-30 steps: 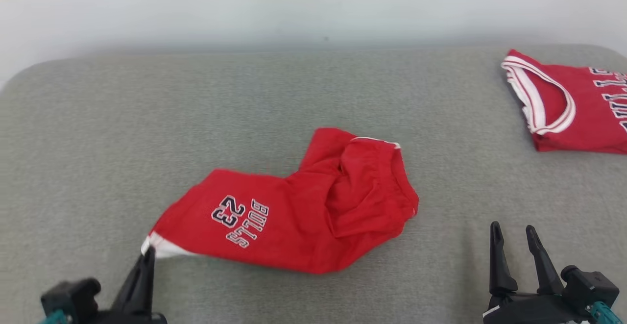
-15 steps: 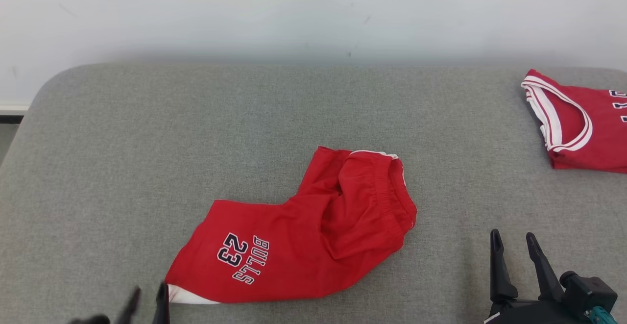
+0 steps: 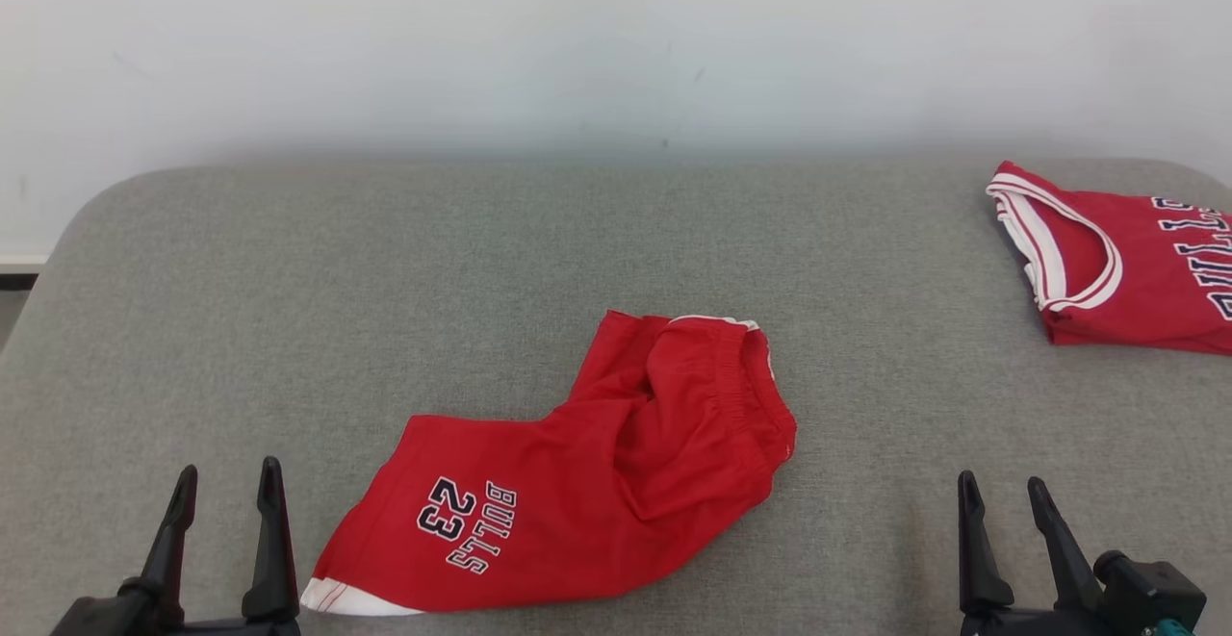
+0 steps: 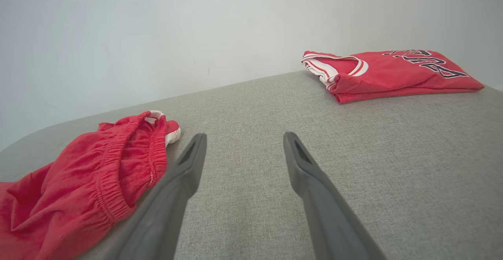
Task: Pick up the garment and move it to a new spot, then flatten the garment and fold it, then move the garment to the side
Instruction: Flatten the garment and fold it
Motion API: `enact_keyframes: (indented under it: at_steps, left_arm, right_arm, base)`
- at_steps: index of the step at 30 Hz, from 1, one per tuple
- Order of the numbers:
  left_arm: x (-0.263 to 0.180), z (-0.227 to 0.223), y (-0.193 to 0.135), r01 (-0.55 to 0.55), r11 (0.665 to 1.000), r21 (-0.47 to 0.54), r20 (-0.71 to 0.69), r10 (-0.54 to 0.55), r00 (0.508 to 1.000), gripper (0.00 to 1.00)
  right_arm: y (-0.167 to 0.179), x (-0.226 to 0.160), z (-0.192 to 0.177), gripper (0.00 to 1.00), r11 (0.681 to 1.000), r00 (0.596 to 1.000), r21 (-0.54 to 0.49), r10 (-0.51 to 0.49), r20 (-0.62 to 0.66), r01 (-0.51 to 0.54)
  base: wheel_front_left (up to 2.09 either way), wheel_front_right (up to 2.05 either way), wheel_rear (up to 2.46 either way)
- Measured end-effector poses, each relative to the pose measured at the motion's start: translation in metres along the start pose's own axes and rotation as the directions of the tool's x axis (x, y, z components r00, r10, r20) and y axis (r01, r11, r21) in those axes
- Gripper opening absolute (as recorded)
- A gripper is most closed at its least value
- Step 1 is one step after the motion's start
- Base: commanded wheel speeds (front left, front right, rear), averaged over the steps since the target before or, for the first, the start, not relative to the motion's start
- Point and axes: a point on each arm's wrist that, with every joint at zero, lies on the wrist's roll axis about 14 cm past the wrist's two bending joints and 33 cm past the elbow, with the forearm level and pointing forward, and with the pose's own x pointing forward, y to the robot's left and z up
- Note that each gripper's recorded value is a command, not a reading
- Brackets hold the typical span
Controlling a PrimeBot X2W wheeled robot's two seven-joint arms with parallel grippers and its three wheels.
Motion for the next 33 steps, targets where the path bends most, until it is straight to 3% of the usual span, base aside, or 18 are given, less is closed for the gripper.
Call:
enact_keyframes:
  at_steps: [14, 19, 25, 33]
  left_arm:
    - [-0.009, 0.003, -0.005, 0.015, 1.000, 0.023, 0.037, -0.015, 0.999, 1.00]
    - [-0.014, 0.001, -0.002, 0.006, 1.000, 0.029, 0.033, -0.007, 0.999, 1.00]
    - [-0.020, 0.000, 0.001, -0.011, 1.000, 0.028, 0.032, 0.010, 0.999, 1.00]
    - [-0.027, 0.001, 0.013, -0.064, 0.998, 0.025, 0.034, 0.063, 0.997, 1.00]
  right_arm:
    - [0.004, -0.016, -0.007, 1.00, 1.000, 0.999, -0.009, 0.021, -0.034, -0.021]
    - [0.036, -0.008, -0.005, 1.00, 0.990, 0.990, -0.032, 0.134, -0.043, -0.136]
    - [0.079, 0.016, -0.002, 1.00, 0.954, 0.955, -0.076, 0.285, -0.075, -0.291]
    - [0.107, 0.042, -0.028, 1.00, 0.916, 0.910, -0.093, 0.369, -0.189, -0.391]
  base:
    - [0.00, 0.00, 0.00]
    - [0.00, 0.00, 0.00]
    - [0.00, 0.00, 0.00]
    - [0.00, 0.00, 0.00]
